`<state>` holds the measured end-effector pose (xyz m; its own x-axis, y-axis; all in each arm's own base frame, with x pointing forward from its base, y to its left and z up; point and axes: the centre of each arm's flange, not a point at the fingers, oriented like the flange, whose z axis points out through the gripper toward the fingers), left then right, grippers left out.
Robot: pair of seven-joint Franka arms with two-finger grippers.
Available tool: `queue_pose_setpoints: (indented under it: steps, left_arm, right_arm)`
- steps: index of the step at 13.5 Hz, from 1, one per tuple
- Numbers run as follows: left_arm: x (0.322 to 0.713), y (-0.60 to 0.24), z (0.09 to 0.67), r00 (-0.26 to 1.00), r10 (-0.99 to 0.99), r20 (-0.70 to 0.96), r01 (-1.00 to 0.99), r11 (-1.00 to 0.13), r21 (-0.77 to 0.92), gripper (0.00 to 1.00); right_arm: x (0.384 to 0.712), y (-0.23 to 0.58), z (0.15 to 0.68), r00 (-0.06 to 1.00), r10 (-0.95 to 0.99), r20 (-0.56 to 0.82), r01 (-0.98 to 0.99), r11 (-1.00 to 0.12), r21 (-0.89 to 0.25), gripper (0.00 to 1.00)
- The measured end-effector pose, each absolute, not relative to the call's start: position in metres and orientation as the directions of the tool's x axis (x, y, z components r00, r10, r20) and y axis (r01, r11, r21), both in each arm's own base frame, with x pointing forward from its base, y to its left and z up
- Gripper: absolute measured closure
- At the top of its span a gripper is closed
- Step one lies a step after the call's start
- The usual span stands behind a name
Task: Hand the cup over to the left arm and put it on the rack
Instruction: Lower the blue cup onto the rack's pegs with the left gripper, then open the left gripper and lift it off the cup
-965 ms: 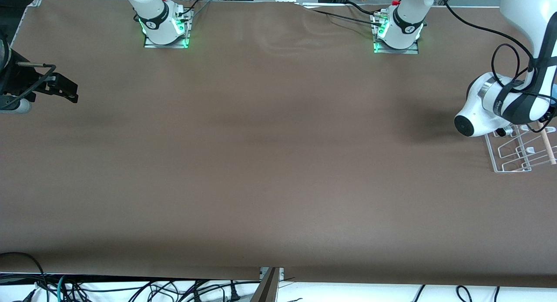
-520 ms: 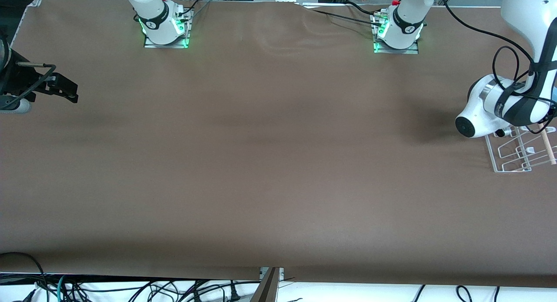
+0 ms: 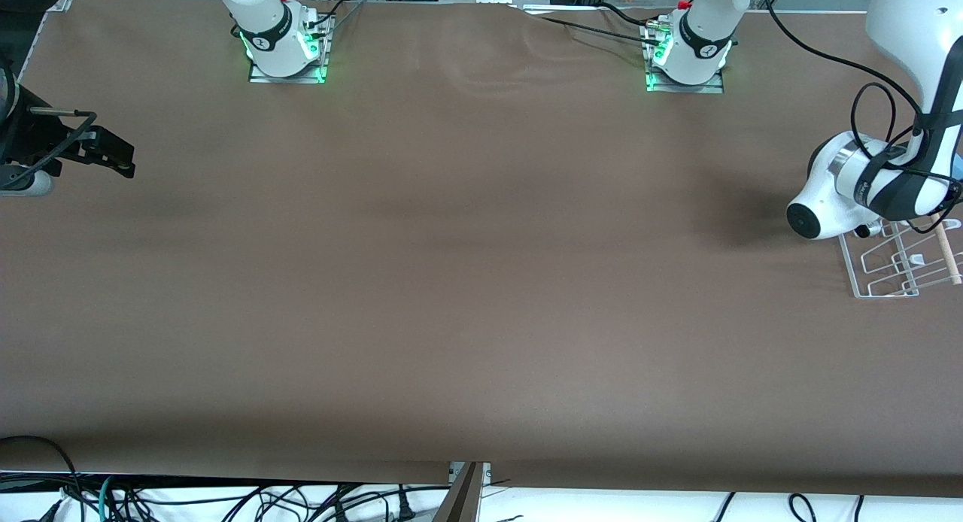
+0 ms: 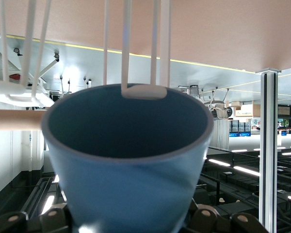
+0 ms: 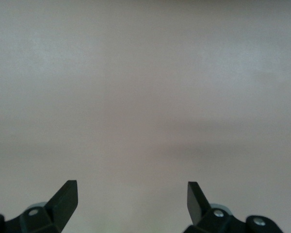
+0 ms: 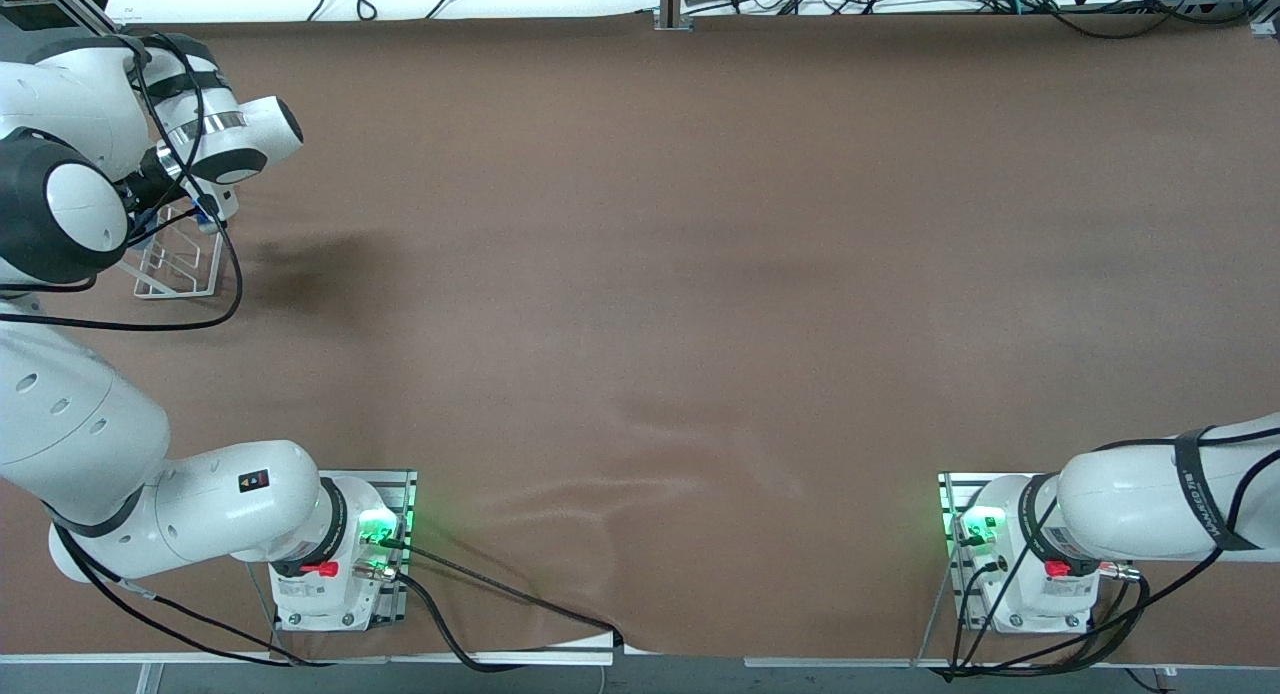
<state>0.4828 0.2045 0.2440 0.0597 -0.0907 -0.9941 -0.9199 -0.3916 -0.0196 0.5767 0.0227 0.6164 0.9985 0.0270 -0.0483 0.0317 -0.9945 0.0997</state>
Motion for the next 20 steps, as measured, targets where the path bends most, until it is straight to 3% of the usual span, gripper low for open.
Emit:
queue_pose_setpoints:
  steps: [2, 3, 7, 9, 14, 17, 20]
  left_arm:
    - [0.484, 0.205, 0.246, 0.065, -0.090, -0.994, -0.920, -0.392, -0.024, 0.04]
    - [0.485, 0.205, 0.246, 0.066, -0.090, -0.994, -0.920, -0.392, -0.025, 0.00]
    - [0.491, 0.203, 0.256, 0.090, -0.096, -0.991, -0.916, -0.398, -0.045, 0.00]
    - [0.501, 0.185, 0.282, 0.190, -0.168, -0.967, -0.890, -0.445, -0.098, 0.00]
    - [0.502, 0.104, 0.449, 0.614, -0.420, -0.668, -0.733, -0.616, -0.287, 0.00]
    - [0.494, 0.062, 0.517, 0.708, -0.467, -0.530, -0.691, -0.614, -0.382, 0.00]
    - [0.499, 0.014, 0.577, 0.803, -0.509, -0.310, -0.596, -0.699, -0.396, 0.00]
  right_arm:
    - [0.577, 0.023, 0.616, 0.998, 0.027, -0.048, 0.032, -0.995, 0.100, 0.00]
    - [0.577, 0.023, 0.616, 0.998, 0.027, -0.048, 0.032, -0.995, 0.100, 0.00]
    - [0.577, 0.023, 0.616, 0.998, 0.027, -0.048, 0.032, -0.995, 0.100, 0.00]
    - [0.577, 0.022, 0.616, 0.998, 0.027, -0.048, 0.031, -0.995, 0.100, 0.00]
    - [0.577, 0.022, 0.617, 0.999, 0.026, -0.047, 0.031, -0.995, 0.100, 0.00]
    - [0.577, 0.022, 0.617, 0.999, 0.026, -0.047, 0.031, -0.995, 0.100, 0.00]
    - [0.577, 0.022, 0.617, 0.999, 0.026, -0.047, 0.031, -0.995, 0.100, 0.00]
